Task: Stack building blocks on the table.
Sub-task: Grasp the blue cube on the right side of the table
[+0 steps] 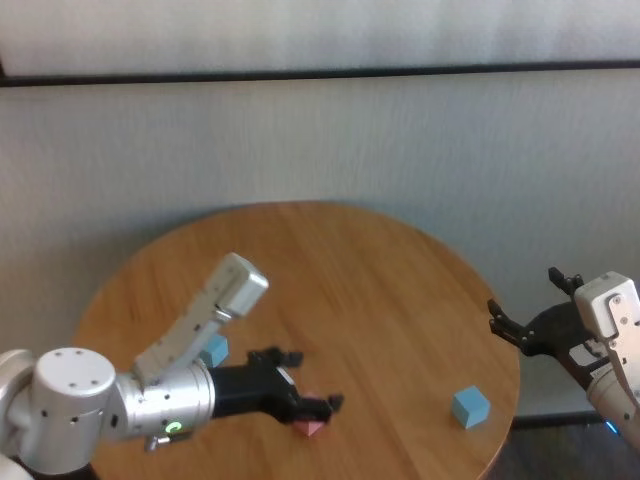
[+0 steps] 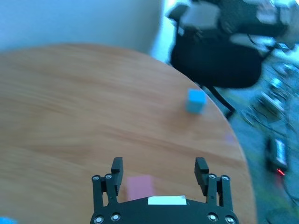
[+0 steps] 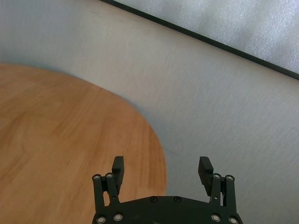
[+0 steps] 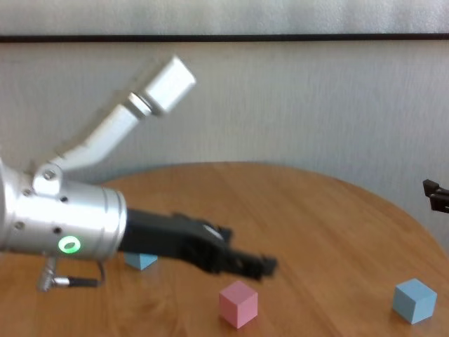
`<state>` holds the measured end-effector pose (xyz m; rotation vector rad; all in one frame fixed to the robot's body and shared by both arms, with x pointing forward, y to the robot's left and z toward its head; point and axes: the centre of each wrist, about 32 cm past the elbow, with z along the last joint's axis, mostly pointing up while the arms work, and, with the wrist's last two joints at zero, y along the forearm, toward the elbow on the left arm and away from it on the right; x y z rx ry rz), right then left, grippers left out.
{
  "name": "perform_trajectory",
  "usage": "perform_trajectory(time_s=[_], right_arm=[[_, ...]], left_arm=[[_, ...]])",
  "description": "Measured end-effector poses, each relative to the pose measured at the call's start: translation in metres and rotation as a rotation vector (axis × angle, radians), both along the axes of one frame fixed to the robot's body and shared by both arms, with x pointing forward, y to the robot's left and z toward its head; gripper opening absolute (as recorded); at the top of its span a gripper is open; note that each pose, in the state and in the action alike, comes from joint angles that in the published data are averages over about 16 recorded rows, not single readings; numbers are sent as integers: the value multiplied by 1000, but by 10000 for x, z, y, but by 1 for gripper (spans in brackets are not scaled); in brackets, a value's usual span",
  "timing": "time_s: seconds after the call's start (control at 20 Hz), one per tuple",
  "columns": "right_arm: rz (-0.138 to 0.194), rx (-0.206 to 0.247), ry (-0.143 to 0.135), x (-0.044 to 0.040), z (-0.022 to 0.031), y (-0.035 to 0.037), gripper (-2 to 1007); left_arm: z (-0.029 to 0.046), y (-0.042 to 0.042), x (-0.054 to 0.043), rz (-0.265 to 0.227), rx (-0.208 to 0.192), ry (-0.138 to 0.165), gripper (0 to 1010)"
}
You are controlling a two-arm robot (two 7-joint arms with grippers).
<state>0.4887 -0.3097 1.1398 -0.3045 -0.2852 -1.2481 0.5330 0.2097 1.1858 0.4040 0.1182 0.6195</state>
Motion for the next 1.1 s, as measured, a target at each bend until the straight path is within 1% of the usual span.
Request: perform_trajectory(time_s=[0.15, 0.3, 0.45, 0.55, 0.6, 0.7, 0.8, 1.1], right_arm=[[0, 0, 0, 0, 0, 0, 1001], [0, 0, 0, 0, 0, 0, 1001], [0, 0, 0, 0, 0, 0, 1001], [0, 0, 0, 0, 0, 0, 1001], [0, 0, 0, 0, 0, 0, 1001], [0, 0, 0, 0, 0, 0, 1001], [0, 0, 0, 0, 0, 0, 1001], [0, 0, 0, 0, 0, 0, 1001]], left_arm=[[50, 79, -38, 71, -42, -72, 998], [84, 153, -74, 158, -70, -147, 1000], [91, 221, -114, 251, -87, -214, 1000], [84, 268, -144, 311, -95, -252, 1000], [76, 290, -158, 336, -98, -266, 1000], [54, 335, -186, 382, -101, -287, 1000], [26, 375, -210, 414, -100, -296, 1000], [-55, 464, -265, 473, -91, -291, 1000]])
